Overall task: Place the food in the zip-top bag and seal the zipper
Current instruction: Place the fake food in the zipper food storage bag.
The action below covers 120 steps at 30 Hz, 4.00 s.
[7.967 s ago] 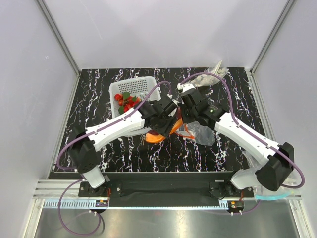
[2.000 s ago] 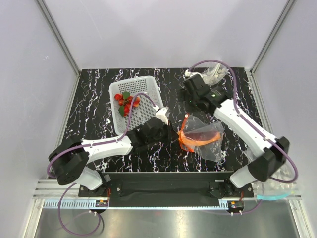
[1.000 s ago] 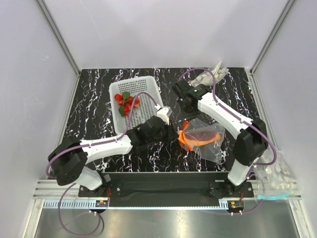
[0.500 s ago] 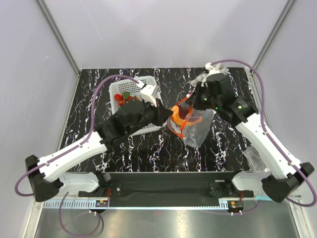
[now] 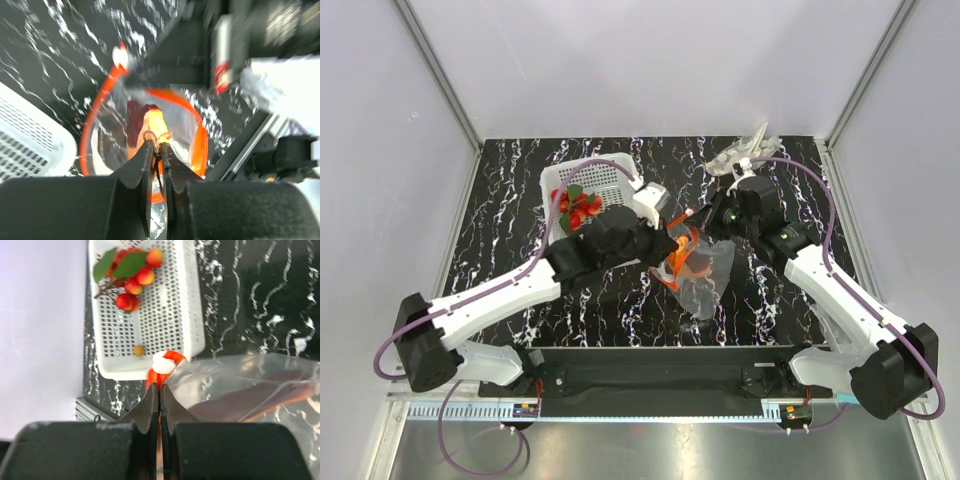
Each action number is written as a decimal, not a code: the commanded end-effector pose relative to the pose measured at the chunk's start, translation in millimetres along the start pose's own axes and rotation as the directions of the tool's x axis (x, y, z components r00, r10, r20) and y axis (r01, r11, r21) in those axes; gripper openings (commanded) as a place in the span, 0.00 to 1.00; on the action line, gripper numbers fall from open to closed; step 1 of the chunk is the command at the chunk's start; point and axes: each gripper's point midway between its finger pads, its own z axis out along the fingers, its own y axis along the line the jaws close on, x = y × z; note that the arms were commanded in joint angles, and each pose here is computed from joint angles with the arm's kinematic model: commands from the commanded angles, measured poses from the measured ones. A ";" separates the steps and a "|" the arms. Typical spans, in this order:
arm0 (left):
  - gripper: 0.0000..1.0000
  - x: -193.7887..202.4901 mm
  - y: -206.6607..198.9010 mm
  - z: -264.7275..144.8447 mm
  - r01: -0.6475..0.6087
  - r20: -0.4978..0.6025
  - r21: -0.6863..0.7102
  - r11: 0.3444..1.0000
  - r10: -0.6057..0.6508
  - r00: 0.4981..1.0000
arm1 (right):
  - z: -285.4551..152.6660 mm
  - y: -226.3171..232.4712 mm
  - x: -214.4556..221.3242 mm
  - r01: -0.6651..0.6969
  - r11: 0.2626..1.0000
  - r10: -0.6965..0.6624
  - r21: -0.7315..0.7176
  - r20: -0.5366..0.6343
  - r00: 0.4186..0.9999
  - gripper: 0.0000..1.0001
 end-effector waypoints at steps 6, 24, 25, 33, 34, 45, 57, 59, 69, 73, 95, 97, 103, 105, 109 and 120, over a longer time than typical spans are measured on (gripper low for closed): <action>0.08 9.1 4.0 25.0 0.121 -0.003 0.068 0.990 -0.121 0.993 | -21.8 53.1 -42.3 0.032 0.987 -0.011 -0.156 0.133 0.991 0.00; 0.77 19.1 35.0 43.0 0.251 0.006 0.077 0.965 -0.252 0.968 | -22.2 58.3 -45.3 0.016 0.988 0.002 -0.151 0.117 0.993 0.00; 0.80 22.0 37.7 40.9 0.244 -0.007 0.056 0.968 -0.245 0.970 | -23.5 56.6 -47.4 0.016 0.991 0.000 -0.133 0.124 0.992 0.00; 0.97 -4.1 51.6 -12.9 0.125 0.099 -0.048 0.991 -0.120 0.988 | -16.8 40.4 -55.9 -0.047 0.999 0.050 -0.023 0.146 0.988 0.00; 0.99 -5.0 55.8 -19.9 0.100 0.098 -0.076 0.992 -0.093 0.991 | -14.7 40.0 -56.0 -0.057 0.998 0.060 -0.024 0.147 0.987 0.00; 0.95 15.7 39.2 -57.8 0.096 0.144 -0.045 0.994 -0.088 0.986 | -13.1 32.9 -66.7 -0.165 0.986 0.161 0.000 0.217 0.963 0.00; 0.68 54.0 -3.5 -27.0 -0.054 0.185 0.005 0.999 0.053 0.981 | -8.7 23.5 -73.8 -0.275 0.960 0.254 0.050 0.253 0.934 0.00; 0.68 55.8 -3.8 -18.1 -0.109 0.182 -0.008 0.994 0.109 0.977 | -7.8 23.7 -73.0 -0.276 0.960 0.256 0.047 0.251 0.934 0.00; 0.44 42.2 -3.8 35.7 -0.267 0.090 -0.102 0.958 0.276 0.957 | -9.0 26.4 -69.5 -0.272 0.962 0.256 0.037 0.231 0.939 0.00; 0.44 41.1 -3.0 46.8 -0.249 0.096 -0.107 0.962 0.260 0.961 | -14.2 28.0 -70.9 -0.264 0.964 0.248 0.035 0.238 0.939 0.00; 0.48 53.7 14.1 17.6 -0.152 0.209 -0.037 0.988 0.156 0.965 | -15.6 25.7 -72.6 -0.239 0.970 0.220 0.050 0.249 0.943 0.00; 0.48 53.3 15.0 20.6 -0.158 0.202 -0.040 0.987 0.163 0.966 | -15.6 25.4 -72.7 -0.241 0.969 0.222 0.048 0.250 0.942 0.00; 0.34 51.3 10.3 38.3 -0.191 0.165 -0.016 0.981 0.191 0.968 | -13.0 24.2 -69.8 -0.245 0.969 0.227 0.045 0.241 0.944 0.00; 0.33 48.6 8.7 41.7 -0.197 0.165 -0.014 0.980 0.197 0.966 | -12.7 24.4 -68.8 -0.244 0.969 0.227 0.043 0.239 0.944 0.00; 0.29 45.4 14.7 50.3 -0.197 0.160 -0.035 0.980 0.200 0.967 | -13.2 26.2 -68.5 -0.242 0.970 0.227 0.035 0.235 0.945 0.00; 0.14 44.9 21.3 71.7 -0.240 0.129 -0.056 0.969 0.246 0.961 | -16.6 28.7 -68.9 -0.240 0.971 0.228 0.022 0.235 0.945 0.00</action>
